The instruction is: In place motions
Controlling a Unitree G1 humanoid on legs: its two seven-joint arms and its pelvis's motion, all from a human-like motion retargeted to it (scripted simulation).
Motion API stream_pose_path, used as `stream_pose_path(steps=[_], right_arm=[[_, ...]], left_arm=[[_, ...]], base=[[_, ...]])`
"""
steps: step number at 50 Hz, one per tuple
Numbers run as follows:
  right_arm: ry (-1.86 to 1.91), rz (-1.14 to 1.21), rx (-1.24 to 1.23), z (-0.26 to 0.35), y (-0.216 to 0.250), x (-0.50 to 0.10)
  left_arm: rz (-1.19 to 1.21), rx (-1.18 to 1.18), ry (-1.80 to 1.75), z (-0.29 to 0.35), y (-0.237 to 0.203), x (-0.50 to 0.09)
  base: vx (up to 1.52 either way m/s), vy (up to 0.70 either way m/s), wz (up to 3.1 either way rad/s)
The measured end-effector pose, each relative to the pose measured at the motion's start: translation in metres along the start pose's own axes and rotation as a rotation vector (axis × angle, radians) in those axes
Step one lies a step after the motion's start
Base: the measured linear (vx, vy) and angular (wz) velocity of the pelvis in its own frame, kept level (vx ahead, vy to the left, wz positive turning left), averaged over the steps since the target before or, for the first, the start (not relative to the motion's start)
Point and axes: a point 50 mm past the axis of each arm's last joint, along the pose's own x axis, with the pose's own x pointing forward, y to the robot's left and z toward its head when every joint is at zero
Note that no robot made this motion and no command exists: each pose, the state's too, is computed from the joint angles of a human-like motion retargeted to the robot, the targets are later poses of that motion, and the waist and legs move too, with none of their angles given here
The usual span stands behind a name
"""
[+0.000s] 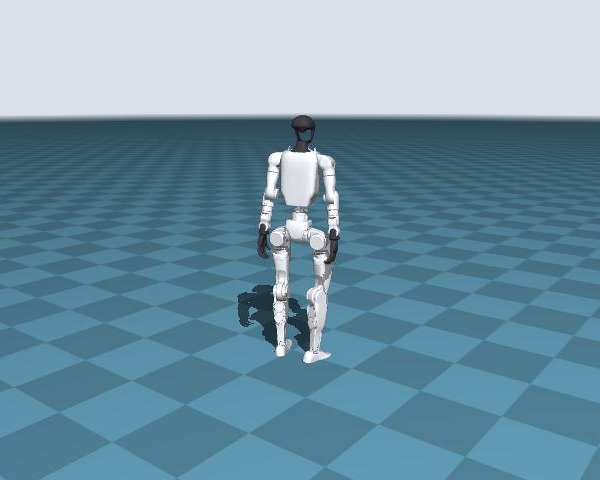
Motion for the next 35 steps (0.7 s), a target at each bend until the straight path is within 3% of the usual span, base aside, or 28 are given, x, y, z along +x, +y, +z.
stream_pose_path(steps=[5,11,15,27,35], right_arm=[[-0.034,0.050,0.103,0.009,-0.005,-0.001],[-0.027,-0.009,-0.274,0.026,-0.015,-0.003],[-0.020,-0.035,-0.374,0.030,-0.012,-0.002],[0.012,-0.043,-0.273,0.038,-0.013,-0.005],[-0.232,0.056,-0.102,0.141,-0.005,-0.029]], left_arm=[[0.039,0.103,-0.022,0.003,0.003,0.000],[0.008,0.173,-0.034,0.013,0.015,0.001],[-0.009,0.179,-0.016,0.014,0.014,0.001],[-0.047,0.161,0.032,0.018,0.022,0.000],[-0.003,0.034,-0.186,0.124,0.053,-0.012]], base=[[0.00,0.00,1.37],[0.00,0.00,0.06],[0.00,0.00,0.06],[-0.02,0.00,0.11],[-0.06,-0.01,-0.65]])
